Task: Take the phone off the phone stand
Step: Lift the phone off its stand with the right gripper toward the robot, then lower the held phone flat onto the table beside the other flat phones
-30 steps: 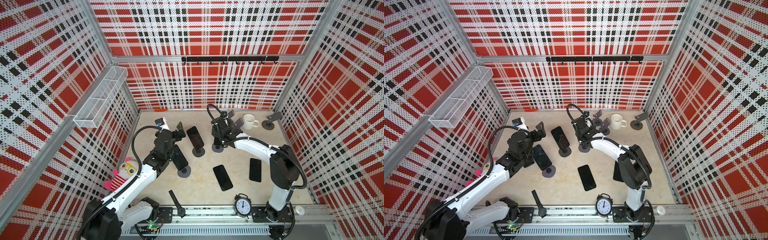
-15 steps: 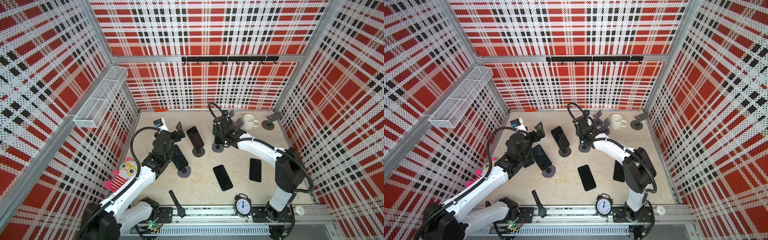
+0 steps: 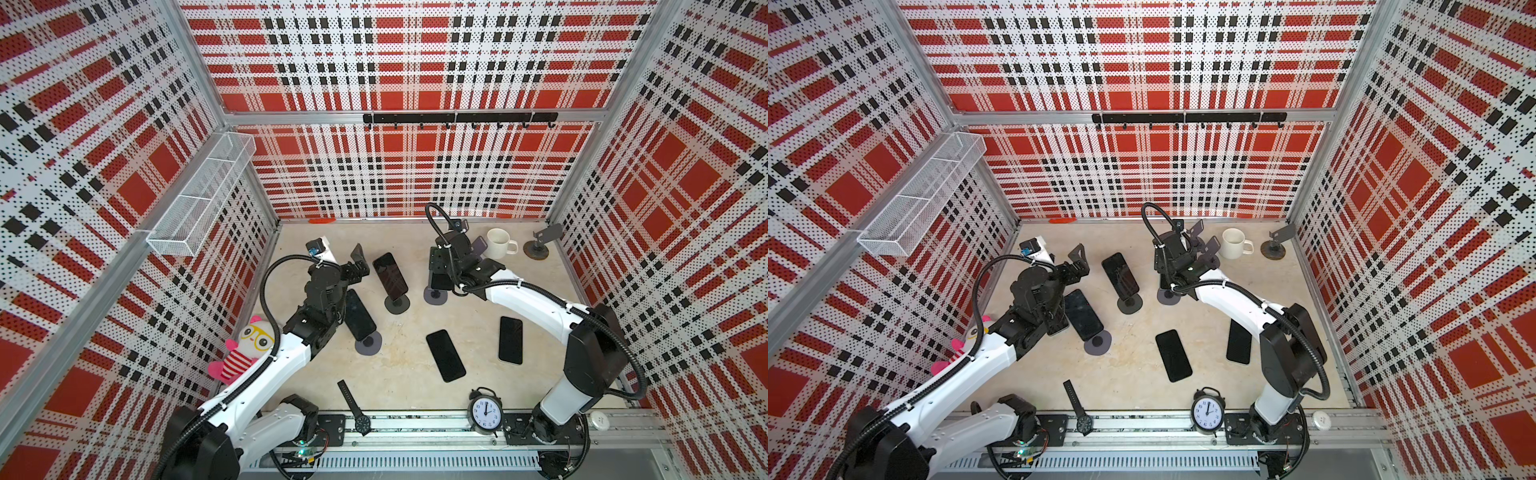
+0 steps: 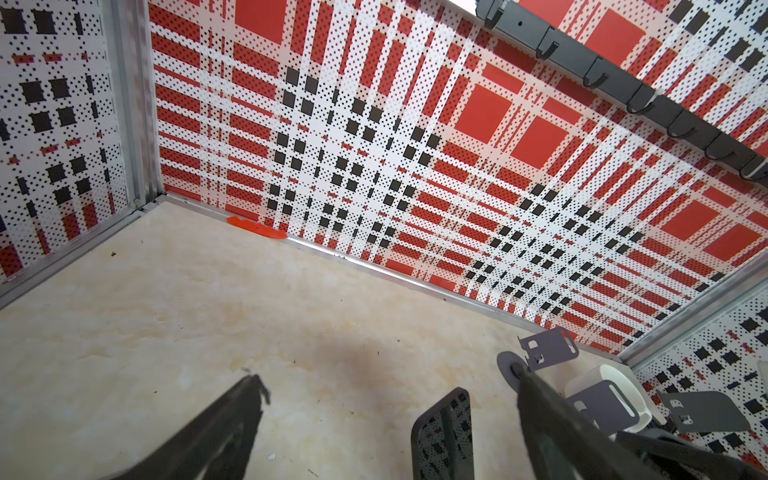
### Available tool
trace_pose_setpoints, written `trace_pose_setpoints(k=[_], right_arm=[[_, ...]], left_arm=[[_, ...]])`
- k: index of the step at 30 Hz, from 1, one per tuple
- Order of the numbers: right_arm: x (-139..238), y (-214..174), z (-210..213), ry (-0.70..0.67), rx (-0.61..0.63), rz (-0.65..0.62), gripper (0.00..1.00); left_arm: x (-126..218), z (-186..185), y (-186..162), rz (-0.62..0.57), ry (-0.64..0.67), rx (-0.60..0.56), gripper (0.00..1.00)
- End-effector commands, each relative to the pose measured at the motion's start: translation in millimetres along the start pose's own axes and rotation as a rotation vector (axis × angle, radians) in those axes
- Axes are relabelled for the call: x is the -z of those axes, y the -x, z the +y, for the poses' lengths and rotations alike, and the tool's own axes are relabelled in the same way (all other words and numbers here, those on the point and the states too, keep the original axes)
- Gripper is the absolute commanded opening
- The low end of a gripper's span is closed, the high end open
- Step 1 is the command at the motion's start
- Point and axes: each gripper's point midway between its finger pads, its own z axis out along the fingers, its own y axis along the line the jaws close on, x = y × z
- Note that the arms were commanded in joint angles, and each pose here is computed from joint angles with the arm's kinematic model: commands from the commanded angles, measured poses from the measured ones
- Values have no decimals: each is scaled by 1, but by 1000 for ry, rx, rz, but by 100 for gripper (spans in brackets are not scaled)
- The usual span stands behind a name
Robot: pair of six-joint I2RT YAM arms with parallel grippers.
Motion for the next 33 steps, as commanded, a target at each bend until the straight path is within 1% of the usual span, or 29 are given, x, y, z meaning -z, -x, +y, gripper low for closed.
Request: trace_pose_setpoints(k=[1,7,14,18,23,28,32,33], right_arm=[[19,18,-9,47,-59,-34,59],[33,5,-30,25,-53,7,59],[47,-21,-56,0,-30,73,59],[55,-43,-58,33,18,146,59],[59,-74,-70,13,69,238,59],[59,-105,-74,32,95,320,59],[56,-127,-80,19,115,383,59],[55,-134,-77,37,112,405,59]], left_arm=[[5,8,9,-46,21,29,98],[13,14,17,-100,22,62,98],[4,14,15,-77,31,49,98],[2,12,17,-87,24,49,98],[-1,11,18,-86,24,46,98],[-5,8,15,-73,9,45,98],[-5,7,14,-70,4,50,98],[-5,7,14,-68,5,49,98]])
